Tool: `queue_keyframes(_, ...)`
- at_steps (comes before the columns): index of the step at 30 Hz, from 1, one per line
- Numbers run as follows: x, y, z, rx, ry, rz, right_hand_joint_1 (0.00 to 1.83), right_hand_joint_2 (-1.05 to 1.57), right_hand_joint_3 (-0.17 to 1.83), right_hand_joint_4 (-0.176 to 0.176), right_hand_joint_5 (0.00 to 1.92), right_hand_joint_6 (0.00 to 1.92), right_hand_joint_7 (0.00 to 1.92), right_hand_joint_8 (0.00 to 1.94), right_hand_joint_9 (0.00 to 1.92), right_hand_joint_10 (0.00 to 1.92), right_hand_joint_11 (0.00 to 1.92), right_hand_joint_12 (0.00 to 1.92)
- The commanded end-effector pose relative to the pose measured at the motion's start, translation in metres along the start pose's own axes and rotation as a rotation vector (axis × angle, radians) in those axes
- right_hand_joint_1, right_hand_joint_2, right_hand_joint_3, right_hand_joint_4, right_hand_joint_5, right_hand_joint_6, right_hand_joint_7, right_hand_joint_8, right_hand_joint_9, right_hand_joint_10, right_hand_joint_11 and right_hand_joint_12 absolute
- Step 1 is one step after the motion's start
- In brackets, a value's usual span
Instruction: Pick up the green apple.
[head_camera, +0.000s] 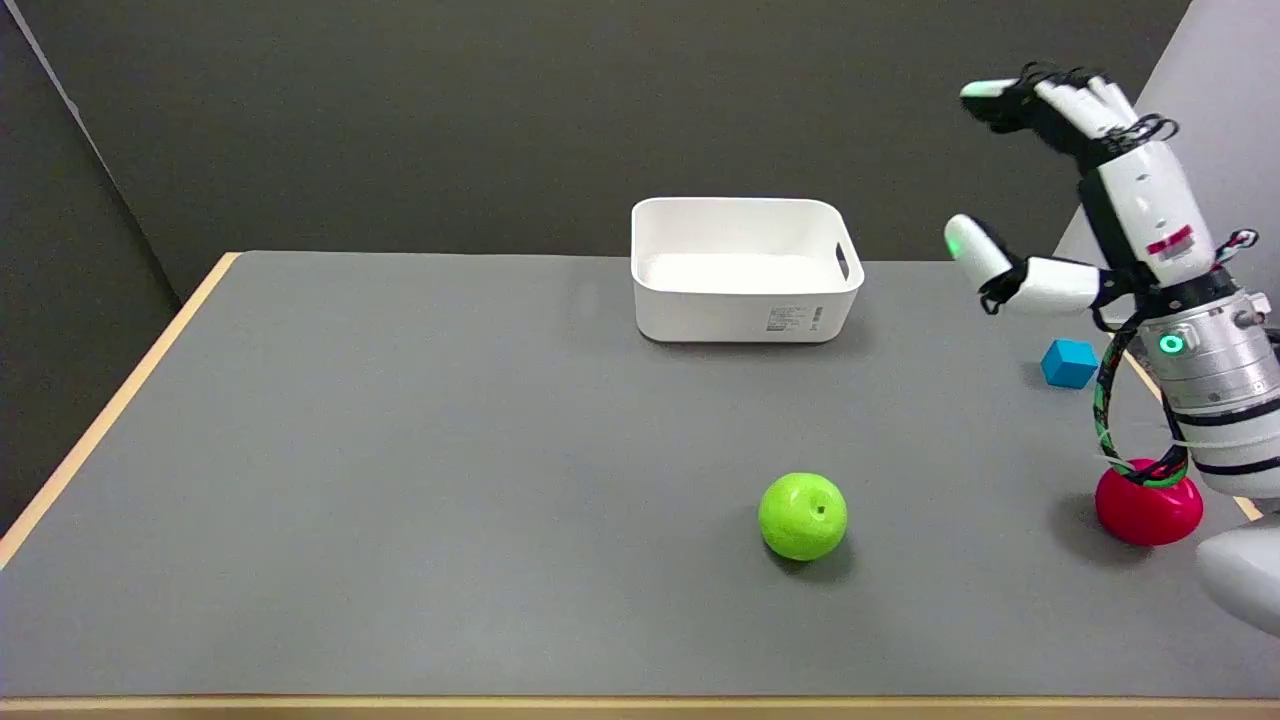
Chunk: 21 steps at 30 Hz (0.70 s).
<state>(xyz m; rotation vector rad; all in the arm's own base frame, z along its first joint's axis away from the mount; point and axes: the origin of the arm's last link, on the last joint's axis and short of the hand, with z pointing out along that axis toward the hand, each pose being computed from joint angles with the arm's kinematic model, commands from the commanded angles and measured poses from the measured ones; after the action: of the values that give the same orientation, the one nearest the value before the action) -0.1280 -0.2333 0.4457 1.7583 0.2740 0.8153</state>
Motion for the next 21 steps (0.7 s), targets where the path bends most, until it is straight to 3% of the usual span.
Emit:
queue_keyframes(1,-0.049,-0.01,0.008,0.084,-0.561,-0.132,0.48,0.61,0.94,0.069,0.28,0.57,0.42,0.5,0.32,0.88,0.14,1.31)
queue_keyframes(10,-0.076,-0.033,0.004,0.085,-0.663,-0.082,0.51,0.59,0.87,0.055,0.25,0.46,0.3,0.39,0.17,0.75,0.0,1.18)
queue_keyframes(14,-0.074,-0.044,-0.002,0.108,-0.66,-0.064,0.46,0.54,0.94,0.041,0.17,0.49,0.18,0.41,0.1,0.68,0.0,1.05)
queue_keyframes(21,-0.093,-0.048,-0.028,0.158,-0.787,-0.068,0.49,0.54,0.94,0.032,0.05,0.42,0.1,0.37,0.05,0.63,0.0,0.97)
